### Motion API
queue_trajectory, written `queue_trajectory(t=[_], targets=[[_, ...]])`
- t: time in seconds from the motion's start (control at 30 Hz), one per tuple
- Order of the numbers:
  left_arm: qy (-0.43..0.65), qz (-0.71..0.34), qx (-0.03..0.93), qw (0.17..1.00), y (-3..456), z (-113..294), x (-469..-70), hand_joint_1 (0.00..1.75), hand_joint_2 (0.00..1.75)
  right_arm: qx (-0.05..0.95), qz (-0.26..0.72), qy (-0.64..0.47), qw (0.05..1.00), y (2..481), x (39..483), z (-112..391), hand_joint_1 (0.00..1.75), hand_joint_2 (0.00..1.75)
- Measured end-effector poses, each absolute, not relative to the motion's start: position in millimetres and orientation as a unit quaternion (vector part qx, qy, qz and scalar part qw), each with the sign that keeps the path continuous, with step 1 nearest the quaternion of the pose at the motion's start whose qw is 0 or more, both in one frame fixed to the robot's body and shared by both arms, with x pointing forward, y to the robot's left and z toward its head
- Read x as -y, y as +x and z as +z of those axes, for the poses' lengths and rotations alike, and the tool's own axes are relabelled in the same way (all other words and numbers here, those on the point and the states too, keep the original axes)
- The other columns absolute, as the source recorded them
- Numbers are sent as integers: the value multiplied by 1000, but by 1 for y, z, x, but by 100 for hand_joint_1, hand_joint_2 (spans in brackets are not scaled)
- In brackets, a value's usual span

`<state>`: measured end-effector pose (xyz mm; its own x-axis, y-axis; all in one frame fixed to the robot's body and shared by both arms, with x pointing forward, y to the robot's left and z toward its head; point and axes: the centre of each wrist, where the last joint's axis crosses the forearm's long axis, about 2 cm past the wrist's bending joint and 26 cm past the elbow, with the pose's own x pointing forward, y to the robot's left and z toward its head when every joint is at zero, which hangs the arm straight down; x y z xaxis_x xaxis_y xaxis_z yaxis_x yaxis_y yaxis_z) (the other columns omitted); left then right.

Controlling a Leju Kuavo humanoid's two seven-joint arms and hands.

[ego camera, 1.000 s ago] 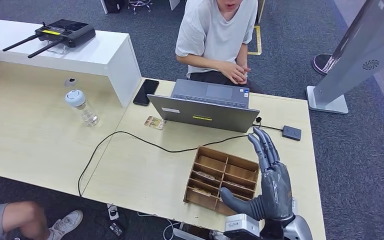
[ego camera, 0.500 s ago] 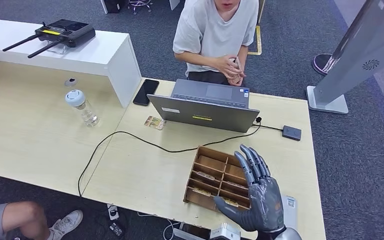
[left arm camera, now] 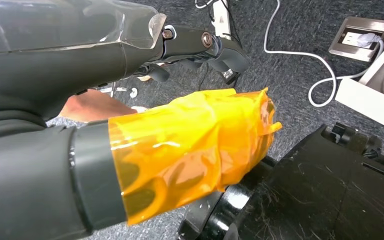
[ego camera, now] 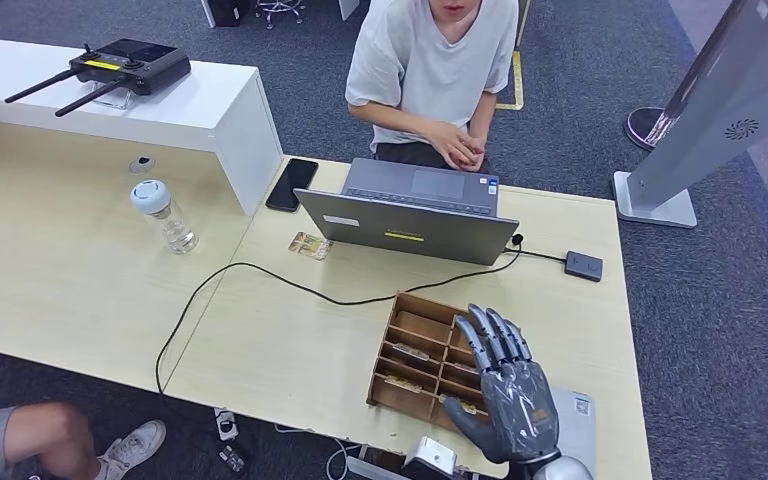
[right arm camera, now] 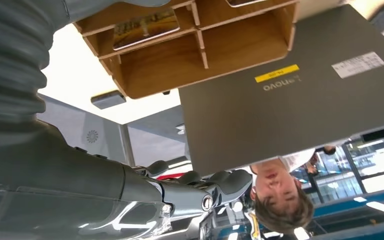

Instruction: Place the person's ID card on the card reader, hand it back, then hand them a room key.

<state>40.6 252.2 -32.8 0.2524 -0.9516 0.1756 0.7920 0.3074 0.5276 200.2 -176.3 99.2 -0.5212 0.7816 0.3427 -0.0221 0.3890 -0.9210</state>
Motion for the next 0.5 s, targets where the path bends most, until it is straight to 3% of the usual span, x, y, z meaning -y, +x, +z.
queue_trajectory(t=[0.5], targets=[[171,-566,232,773,40,-33,-252,0,0,697,513,-280,416,200,179,89,0,175]])
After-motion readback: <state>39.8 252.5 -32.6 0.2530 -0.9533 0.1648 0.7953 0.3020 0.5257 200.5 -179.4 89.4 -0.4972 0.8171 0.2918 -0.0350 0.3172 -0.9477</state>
